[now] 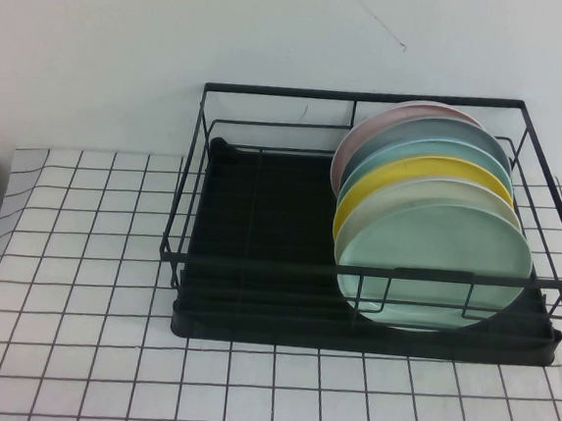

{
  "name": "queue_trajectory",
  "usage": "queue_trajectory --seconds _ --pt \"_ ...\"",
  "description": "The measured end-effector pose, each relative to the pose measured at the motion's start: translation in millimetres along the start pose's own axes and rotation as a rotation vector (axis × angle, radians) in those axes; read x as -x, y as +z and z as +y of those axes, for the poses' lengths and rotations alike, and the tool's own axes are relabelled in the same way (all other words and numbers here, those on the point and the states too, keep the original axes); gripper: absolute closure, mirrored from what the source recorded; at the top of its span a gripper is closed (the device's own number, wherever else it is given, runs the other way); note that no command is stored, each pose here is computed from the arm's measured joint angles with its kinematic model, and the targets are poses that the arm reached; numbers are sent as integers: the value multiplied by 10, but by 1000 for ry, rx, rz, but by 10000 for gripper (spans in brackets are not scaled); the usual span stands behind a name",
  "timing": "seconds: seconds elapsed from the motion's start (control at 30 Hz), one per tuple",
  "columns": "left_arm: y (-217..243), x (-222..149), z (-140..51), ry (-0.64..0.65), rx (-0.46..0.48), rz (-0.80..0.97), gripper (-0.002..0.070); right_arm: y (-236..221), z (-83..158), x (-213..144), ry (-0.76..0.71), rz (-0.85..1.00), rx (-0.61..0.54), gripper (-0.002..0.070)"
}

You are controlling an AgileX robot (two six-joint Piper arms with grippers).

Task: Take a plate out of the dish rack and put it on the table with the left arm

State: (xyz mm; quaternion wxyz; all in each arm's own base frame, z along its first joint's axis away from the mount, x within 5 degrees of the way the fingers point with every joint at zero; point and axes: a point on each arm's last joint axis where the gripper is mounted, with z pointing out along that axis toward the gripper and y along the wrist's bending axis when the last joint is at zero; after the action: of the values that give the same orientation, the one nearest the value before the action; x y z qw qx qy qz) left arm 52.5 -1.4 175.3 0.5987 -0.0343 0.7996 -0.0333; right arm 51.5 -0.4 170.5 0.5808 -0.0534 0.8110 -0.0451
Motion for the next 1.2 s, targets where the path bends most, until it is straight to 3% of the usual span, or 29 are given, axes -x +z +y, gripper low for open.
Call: queue_trajectory --seconds 0.87,0.97,1.2 --pt "0 13 -1 0 -1 -15 678 0 0 0 0 0 0 680" --pt "3 72 -2 0 -3 -94 678 0 0 0 0 0 0 680" --pt "-120 450 -17 0 -21 -534 678 0 0 0 0 0 0 680"
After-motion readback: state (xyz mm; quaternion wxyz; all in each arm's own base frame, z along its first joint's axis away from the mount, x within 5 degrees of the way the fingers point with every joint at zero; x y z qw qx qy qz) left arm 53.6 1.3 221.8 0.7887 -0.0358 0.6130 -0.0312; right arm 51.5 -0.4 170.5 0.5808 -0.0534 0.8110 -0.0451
